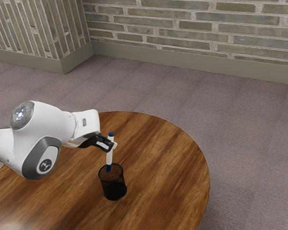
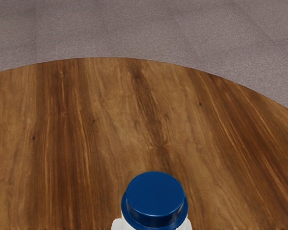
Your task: Put the marker into the pen holder.
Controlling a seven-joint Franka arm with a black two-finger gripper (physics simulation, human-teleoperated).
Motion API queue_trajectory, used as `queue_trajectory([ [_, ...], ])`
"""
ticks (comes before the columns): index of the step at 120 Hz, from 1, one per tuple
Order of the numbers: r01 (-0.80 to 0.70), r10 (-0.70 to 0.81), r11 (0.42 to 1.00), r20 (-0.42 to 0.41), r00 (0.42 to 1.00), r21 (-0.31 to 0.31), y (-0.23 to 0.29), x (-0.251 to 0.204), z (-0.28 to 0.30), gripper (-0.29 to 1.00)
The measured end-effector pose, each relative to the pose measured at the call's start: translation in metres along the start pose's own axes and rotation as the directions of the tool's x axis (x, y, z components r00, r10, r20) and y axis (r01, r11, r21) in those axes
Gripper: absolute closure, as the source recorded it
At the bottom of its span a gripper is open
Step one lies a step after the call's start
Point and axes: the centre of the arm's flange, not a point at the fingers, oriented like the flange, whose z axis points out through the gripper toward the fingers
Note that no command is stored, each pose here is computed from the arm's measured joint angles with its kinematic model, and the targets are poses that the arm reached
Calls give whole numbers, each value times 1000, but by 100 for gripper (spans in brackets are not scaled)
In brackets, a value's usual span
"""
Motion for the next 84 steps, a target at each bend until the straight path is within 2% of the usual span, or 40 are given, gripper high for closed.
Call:
queue_trajectory([
  [5,1,-1,1000,11,1000,-2,0,-2,3,72],
  [24,4,-4,1000,36,999,-6,1,-6,7,38],
  [40,10,-9,1000,48,999,-10,0,3,6,20],
  [44,25,-24,1000,55,998,-18,-4,27,6,17],
  [55,119,-110,992,167,980,-44,-59,139,38,11],
  [65,148,-142,989,256,956,-4,-123,226,42,8],
  [74,151,-158,987,337,928,45,-156,259,19,5],
  [84,166,-190,982,429,883,92,-175,256,-18,4],
])
